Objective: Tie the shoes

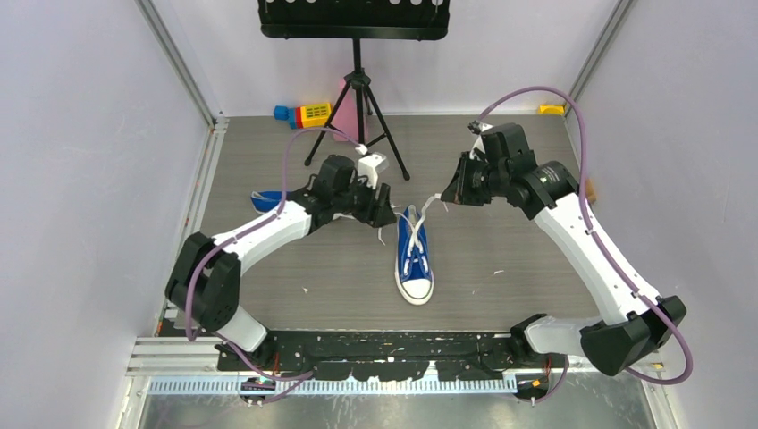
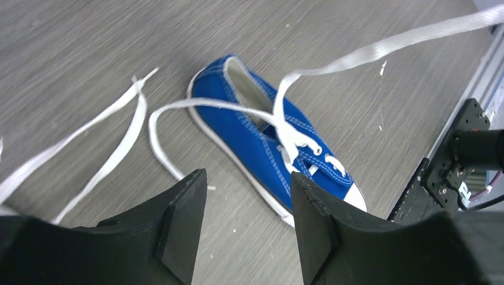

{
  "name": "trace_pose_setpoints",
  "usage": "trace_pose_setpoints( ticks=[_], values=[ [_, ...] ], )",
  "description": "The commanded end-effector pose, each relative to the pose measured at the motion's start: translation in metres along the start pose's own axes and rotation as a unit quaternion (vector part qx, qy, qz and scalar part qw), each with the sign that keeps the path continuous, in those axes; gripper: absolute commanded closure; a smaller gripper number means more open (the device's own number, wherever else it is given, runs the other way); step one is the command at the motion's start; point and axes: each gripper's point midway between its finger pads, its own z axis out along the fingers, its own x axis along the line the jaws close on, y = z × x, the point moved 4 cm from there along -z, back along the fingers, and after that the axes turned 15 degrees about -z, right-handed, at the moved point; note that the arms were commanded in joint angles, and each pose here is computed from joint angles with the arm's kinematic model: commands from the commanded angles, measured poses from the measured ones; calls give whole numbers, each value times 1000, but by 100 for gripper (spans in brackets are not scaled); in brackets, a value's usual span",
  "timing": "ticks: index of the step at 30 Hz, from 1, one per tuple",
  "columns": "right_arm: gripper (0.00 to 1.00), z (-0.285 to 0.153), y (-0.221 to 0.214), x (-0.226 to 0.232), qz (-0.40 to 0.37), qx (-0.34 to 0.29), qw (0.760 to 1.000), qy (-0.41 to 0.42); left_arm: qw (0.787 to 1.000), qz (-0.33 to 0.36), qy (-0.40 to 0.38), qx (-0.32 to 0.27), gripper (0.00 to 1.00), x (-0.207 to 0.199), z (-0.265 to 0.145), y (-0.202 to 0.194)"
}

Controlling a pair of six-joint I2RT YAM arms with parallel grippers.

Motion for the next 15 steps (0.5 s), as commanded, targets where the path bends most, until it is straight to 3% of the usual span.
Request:
trace_pose_setpoints(
  ticks=[1,15],
  values=[
    [100,-9,28,14,-14,-44,998,30,992,101,-79,-15,44,-24,21,13],
    [100,-9,49,25,-14,-55,997,53,961,224,-147,-67,46,-22,49,16]
  ],
)
